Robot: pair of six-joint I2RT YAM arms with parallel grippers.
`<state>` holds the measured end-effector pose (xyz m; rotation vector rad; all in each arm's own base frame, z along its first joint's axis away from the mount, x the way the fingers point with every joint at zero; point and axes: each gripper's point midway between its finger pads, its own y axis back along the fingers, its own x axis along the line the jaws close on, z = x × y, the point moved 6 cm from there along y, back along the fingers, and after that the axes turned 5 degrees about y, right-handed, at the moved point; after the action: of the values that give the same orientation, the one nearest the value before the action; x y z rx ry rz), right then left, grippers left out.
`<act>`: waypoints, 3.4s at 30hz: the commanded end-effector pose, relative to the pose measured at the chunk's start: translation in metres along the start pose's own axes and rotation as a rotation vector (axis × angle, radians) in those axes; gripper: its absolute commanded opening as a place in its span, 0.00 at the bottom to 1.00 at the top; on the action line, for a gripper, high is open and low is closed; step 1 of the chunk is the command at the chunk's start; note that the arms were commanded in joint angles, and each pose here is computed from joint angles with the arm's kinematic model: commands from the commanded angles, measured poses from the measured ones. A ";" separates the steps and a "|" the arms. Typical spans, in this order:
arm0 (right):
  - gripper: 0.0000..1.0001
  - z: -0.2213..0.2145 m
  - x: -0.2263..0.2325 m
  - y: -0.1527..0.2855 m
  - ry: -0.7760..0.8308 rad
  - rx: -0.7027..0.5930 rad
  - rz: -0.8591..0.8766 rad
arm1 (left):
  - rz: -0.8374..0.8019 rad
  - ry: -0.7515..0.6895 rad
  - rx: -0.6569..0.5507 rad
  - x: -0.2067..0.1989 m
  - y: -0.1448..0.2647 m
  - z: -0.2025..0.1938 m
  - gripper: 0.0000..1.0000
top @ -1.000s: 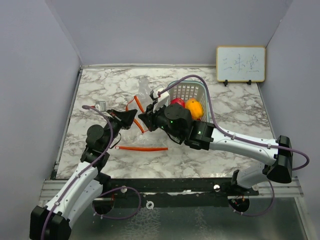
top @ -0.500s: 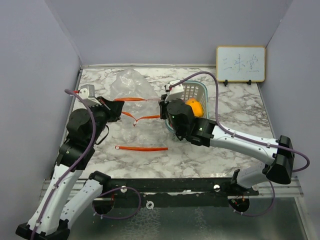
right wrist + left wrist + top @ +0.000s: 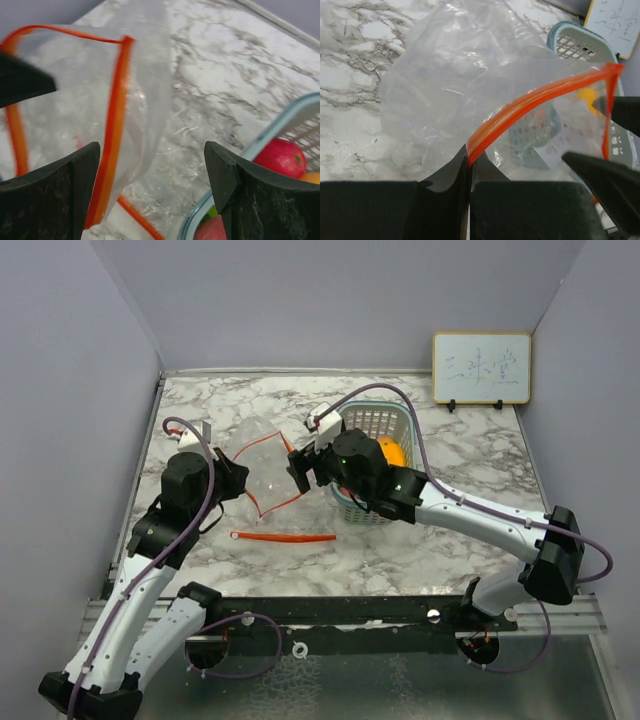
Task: Place the food in the zip-top bag and seal the zipper
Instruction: Open the zipper of the food storage bag, then pick up the fake vegetable from the bin, then place the fake vegetable in the zipper food storage bag.
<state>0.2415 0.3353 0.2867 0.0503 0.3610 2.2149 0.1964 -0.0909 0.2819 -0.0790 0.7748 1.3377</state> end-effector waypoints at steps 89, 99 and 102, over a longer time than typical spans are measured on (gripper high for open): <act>0.33 0.058 0.039 -0.029 -0.514 -0.290 0.786 | 0.113 0.185 0.149 0.002 -0.097 -0.029 0.00; 0.32 0.018 -0.003 -0.042 -0.506 -0.257 0.346 | 0.031 0.214 0.119 -0.011 -0.051 -0.016 0.00; 0.32 0.015 -0.011 -0.047 -0.475 -0.228 0.264 | -0.010 0.248 0.129 -0.016 -0.046 -0.017 0.00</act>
<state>0.2669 0.3729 0.2848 0.6451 -0.1916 2.5740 0.2402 -0.1186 0.2568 -0.1273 1.0113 1.3508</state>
